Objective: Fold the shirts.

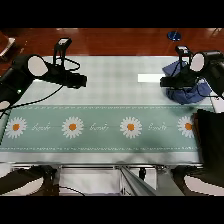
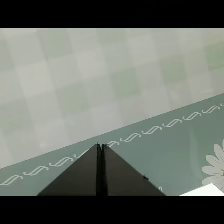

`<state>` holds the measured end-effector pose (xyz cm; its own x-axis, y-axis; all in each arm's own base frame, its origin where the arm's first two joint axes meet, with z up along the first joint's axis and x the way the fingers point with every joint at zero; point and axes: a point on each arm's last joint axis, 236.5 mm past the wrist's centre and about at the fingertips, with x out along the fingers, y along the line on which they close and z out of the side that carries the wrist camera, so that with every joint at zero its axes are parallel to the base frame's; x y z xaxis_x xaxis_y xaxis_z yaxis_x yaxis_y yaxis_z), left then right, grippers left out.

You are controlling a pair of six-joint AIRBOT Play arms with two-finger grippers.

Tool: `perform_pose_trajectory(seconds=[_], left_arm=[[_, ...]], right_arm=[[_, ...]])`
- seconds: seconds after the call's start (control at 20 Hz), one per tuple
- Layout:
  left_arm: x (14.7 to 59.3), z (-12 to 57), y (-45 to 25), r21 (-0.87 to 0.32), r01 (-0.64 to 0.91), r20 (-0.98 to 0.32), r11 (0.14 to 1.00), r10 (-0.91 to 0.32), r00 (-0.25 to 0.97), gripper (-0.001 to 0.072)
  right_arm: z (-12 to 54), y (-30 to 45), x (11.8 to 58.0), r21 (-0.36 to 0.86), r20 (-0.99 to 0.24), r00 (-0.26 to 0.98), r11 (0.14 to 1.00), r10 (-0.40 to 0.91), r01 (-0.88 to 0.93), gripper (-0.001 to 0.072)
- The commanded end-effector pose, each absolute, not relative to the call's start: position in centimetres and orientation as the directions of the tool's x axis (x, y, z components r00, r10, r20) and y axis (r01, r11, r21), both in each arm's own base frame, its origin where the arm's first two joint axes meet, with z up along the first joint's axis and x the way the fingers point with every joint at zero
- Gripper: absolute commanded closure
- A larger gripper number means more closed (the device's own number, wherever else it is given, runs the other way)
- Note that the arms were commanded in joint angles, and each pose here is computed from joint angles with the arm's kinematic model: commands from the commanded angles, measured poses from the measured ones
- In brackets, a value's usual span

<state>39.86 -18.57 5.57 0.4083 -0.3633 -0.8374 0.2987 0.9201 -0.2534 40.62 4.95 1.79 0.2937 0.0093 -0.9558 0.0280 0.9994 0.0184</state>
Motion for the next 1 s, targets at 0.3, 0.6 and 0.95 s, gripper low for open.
perform_pose_trajectory(seconds=[0.3, 0.6, 0.95], left_arm=[[39.9, 5.6, -18.5, -0.253, 0.298, -0.838, 0.92, -0.363, 0.408, 0.0692], [39.9, 5.6, -18.5, -0.253, 0.298, -0.837, 0.92, -0.363, 0.409, 0.0692], [41.9, 5.7, -18.9, -0.252, 0.292, -0.8, 0.922, -0.369, 0.473, 0.0691]], right_arm=[[1.7, 5.0, 40.6, 0.019, -0.956, 0.293, 0.999, 0.01, 0.028, 0.069], [1.8, 5.0, 40.6, 0.019, -0.956, 0.294, 0.999, 0.01, 0.027, 0.069], [3.6, 5.2, 45.1, 0.021, -0.877, 0.481, 1.0, 0.018, 0.002, 0.0689]])
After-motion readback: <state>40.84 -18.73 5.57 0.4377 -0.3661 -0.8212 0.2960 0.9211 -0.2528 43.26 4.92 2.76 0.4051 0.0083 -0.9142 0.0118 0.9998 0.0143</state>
